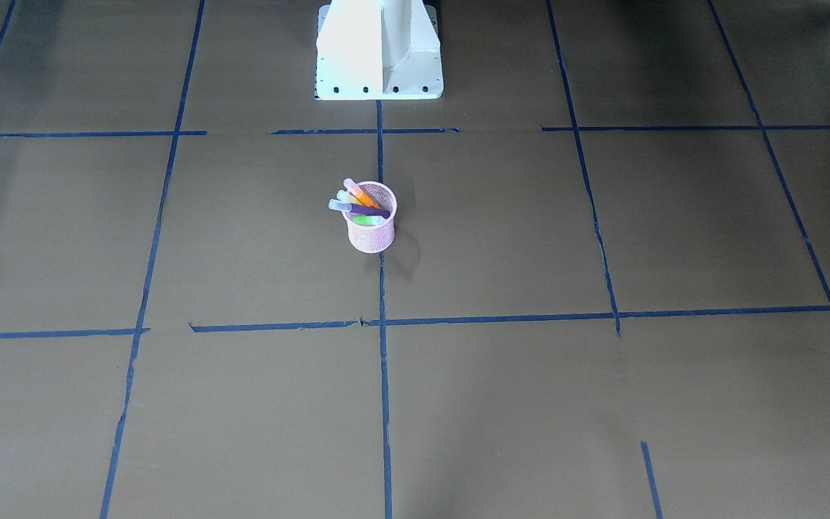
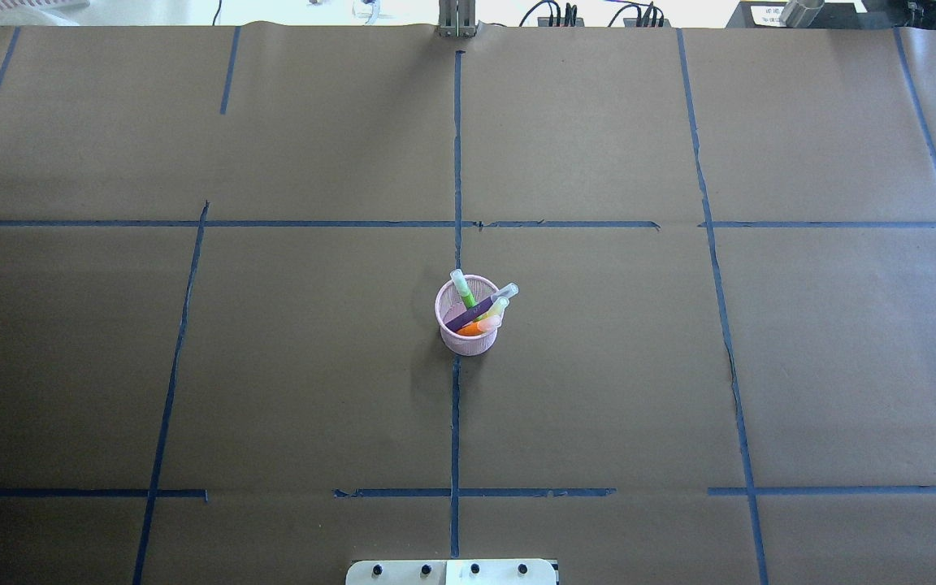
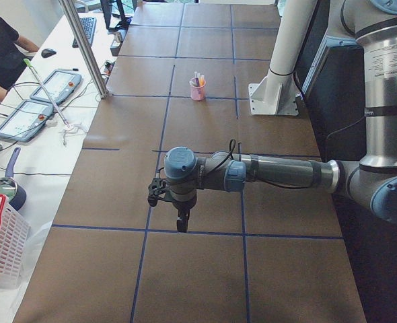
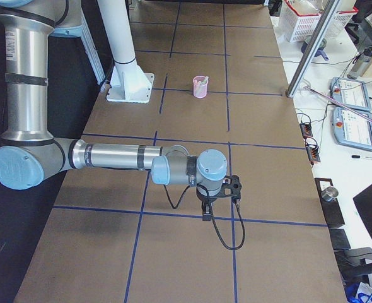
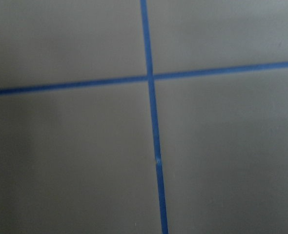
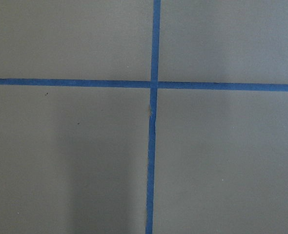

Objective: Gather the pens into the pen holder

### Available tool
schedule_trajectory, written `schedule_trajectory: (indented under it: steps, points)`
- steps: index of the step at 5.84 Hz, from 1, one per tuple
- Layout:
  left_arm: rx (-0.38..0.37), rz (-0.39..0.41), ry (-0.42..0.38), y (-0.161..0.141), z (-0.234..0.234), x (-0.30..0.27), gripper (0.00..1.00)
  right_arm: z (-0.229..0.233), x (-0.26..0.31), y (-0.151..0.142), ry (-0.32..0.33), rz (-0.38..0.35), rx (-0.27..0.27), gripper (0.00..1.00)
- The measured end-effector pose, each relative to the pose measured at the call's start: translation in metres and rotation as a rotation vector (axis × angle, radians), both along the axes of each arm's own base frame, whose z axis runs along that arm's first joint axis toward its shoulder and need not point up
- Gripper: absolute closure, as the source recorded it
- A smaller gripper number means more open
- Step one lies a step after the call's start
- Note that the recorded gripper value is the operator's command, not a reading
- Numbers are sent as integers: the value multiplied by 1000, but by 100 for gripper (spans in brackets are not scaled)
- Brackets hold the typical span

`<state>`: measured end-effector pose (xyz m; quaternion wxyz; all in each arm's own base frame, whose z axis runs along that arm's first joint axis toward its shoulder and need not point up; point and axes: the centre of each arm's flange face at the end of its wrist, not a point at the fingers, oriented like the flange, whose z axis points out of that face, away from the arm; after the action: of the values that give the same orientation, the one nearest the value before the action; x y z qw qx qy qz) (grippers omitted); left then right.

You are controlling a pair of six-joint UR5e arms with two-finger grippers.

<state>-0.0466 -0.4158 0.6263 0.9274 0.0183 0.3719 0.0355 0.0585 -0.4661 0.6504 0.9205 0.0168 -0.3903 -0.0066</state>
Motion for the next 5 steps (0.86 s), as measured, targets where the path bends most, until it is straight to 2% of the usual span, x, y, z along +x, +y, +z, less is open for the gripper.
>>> schedule_trajectory:
  steps: [1, 2, 3, 5]
  points:
    - [13, 24, 0, 15, -11, -2, 0, 2, 1, 4, 8, -3, 1, 0]
    - [-8, 41, 2, 19, -32, -3, 0, 10, 1, 17, 15, -24, 12, 0]
    - [-37, 47, 3, 3, -48, -3, 0, 13, 2, 31, 19, -50, 37, 0]
    - [-61, 53, -1, -59, -48, 0, 0, -1, 3, 66, 24, -63, 65, 0]
